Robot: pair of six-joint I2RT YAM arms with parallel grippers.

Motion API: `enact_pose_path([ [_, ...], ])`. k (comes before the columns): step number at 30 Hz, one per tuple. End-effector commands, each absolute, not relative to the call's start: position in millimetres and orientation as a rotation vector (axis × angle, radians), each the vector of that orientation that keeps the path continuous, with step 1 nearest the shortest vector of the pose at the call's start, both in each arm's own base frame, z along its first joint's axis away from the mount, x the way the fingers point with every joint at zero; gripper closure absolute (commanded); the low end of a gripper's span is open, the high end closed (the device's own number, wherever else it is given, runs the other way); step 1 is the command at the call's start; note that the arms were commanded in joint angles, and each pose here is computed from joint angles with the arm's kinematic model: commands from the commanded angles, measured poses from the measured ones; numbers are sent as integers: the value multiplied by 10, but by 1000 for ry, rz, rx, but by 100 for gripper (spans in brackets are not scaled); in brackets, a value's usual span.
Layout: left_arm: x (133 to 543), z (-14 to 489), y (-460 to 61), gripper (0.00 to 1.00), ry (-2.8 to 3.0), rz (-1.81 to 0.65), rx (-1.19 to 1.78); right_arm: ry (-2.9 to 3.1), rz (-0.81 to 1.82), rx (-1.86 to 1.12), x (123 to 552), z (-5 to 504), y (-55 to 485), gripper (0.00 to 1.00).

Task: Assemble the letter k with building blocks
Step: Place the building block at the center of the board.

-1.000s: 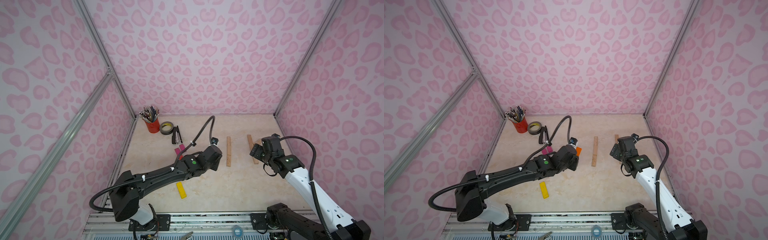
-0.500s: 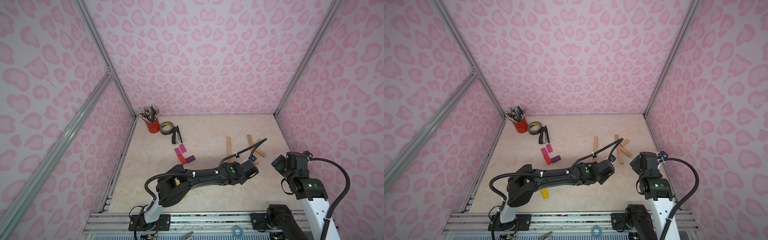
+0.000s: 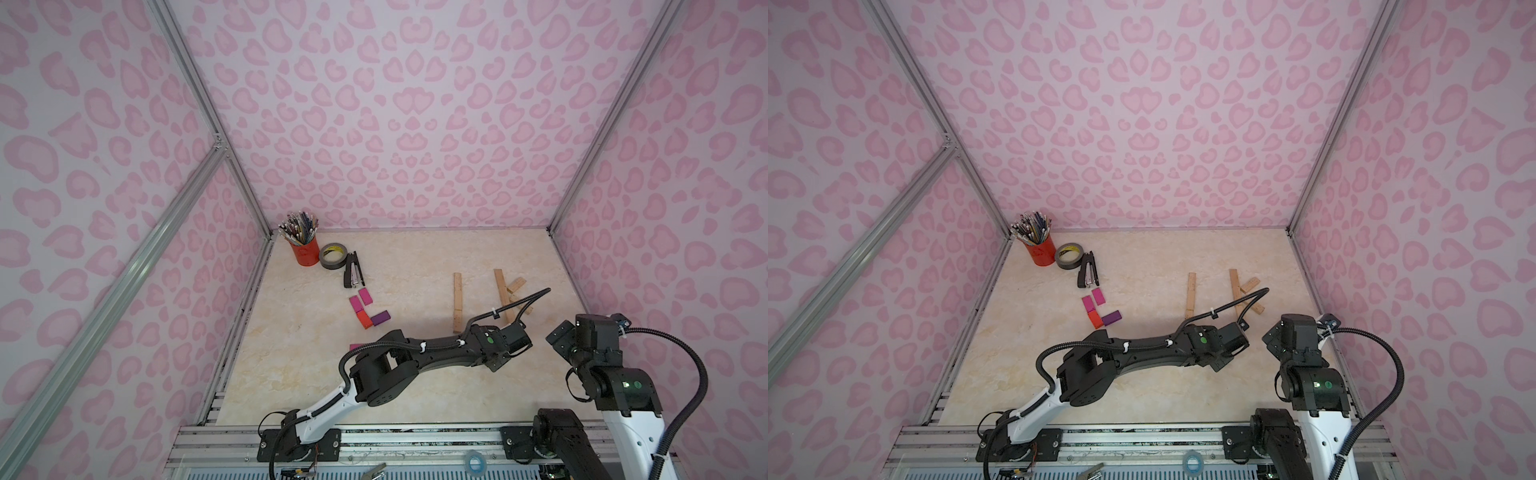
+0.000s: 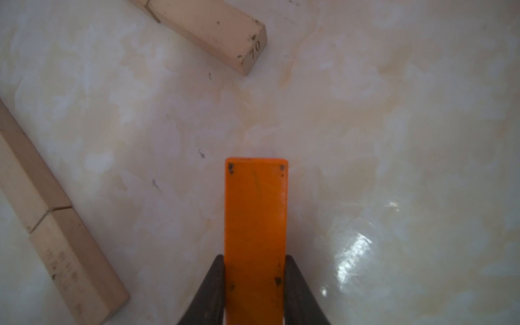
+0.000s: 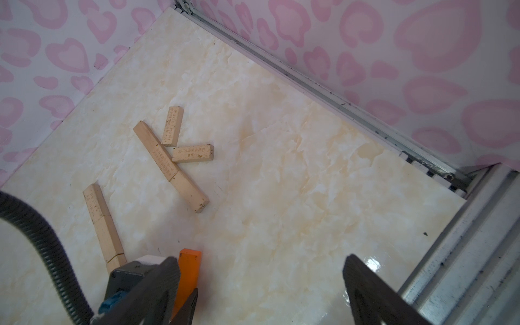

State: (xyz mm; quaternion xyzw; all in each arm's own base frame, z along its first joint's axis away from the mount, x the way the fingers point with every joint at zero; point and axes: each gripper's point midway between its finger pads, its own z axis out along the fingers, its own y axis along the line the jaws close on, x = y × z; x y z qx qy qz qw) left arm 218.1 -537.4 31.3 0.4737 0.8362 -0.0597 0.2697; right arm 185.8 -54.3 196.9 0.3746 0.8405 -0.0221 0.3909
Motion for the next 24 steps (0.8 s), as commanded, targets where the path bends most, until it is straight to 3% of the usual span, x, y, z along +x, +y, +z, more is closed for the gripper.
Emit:
enact_pose_path([
  [1, 2171, 340, -5378, 56, 2266, -177, 1276, 2134, -74, 966, 1823, 1976, -568, 8],
  [4, 2161, 435, -5401, 47, 2268, -227, 1256, 2139, -65, 964, 1833, 1995, -555, 8],
  [11, 2280, 1010, -5293, 48, 2247, -399, 1109, 2184, 38, 930, 1920, 2036, -399, 0],
  [14, 2361, 1474, -5124, 48, 2195, -543, 1000, 2261, 125, 890, 1996, 1969, -236, 10],
  [19, 2529, 2165, -4546, 49, 2087, -780, 786, 2423, 264, 852, 2097, 1774, 46, 18],
  [24, 2727, 2411, -3645, 48, 2031, -904, 597, 2566, 225, 877, 2087, 1506, 185, 18],
])
